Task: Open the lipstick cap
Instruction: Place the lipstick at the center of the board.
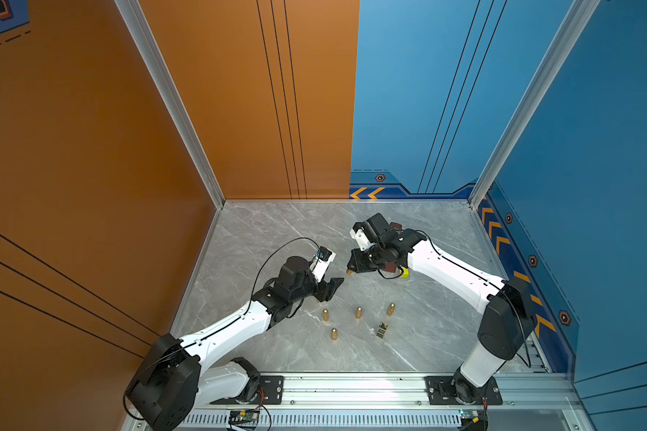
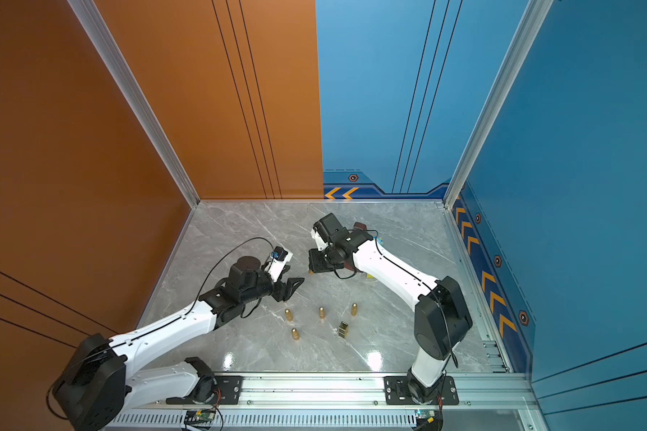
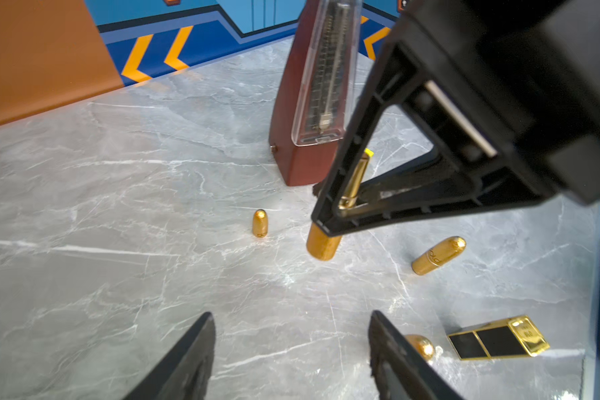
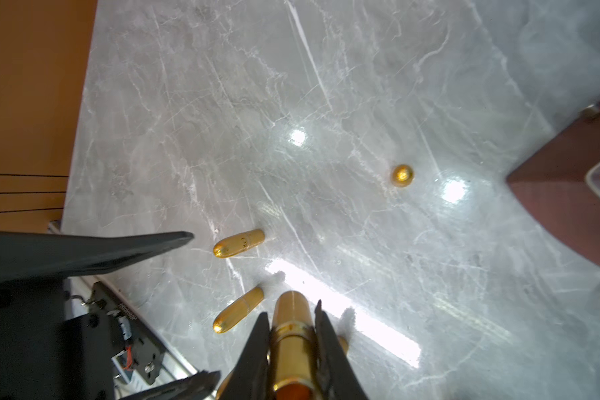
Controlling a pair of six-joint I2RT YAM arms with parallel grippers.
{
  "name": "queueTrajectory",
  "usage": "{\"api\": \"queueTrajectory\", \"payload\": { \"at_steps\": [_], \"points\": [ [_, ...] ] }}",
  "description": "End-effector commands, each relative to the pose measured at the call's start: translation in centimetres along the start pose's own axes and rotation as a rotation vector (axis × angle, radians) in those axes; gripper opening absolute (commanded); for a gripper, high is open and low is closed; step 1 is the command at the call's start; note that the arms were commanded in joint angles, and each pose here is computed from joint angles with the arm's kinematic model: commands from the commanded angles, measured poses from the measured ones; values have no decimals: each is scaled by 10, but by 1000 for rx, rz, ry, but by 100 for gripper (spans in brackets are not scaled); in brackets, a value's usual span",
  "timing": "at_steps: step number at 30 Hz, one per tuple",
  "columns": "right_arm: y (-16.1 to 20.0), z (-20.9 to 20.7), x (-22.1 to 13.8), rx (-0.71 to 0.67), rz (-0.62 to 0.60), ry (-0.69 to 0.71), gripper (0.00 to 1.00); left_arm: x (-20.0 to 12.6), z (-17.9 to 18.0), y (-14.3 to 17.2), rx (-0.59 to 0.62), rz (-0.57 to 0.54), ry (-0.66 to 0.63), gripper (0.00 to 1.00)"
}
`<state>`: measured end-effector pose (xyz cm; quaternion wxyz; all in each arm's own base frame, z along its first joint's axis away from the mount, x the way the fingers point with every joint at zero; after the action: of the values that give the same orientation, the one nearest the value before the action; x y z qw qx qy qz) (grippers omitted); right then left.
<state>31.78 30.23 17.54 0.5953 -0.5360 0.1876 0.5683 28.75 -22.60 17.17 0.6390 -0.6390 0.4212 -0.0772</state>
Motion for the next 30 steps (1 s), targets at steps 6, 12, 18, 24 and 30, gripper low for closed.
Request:
{"api": "queueTrajectory", "payload": {
  "at_steps": [6, 12, 18, 24, 30],
  "points": [
    [-12, -12, 43, -145, -66, 256, 18, -18, 38, 15, -155, 5, -155, 85],
    [-15, -22, 73, -167, -82, 324, 17, -26, 54, 22, -223, 23, -237, 97],
    [-19, -26, 94, -206, -102, 379, 18, -28, 58, 28, -245, 42, -258, 99],
    [-23, -25, 108, -221, -104, 381, 18, -30, 62, 31, -254, 41, -280, 99],
    [-20, -36, 125, -207, -78, 397, 18, -28, 61, 29, -251, 43, -272, 99]
  ]
}}
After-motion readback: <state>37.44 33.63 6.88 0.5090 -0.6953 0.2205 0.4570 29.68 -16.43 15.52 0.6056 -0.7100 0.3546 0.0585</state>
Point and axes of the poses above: each gripper's point midway between its finger pads, its own x axis out along the fingers, its own z axis along the line the jaws close on, y = z × x, the point moved 1 cm from there along -x, back along the fingers, and after that the axes turned 2 degrees about -x, right-handed, at the moved point
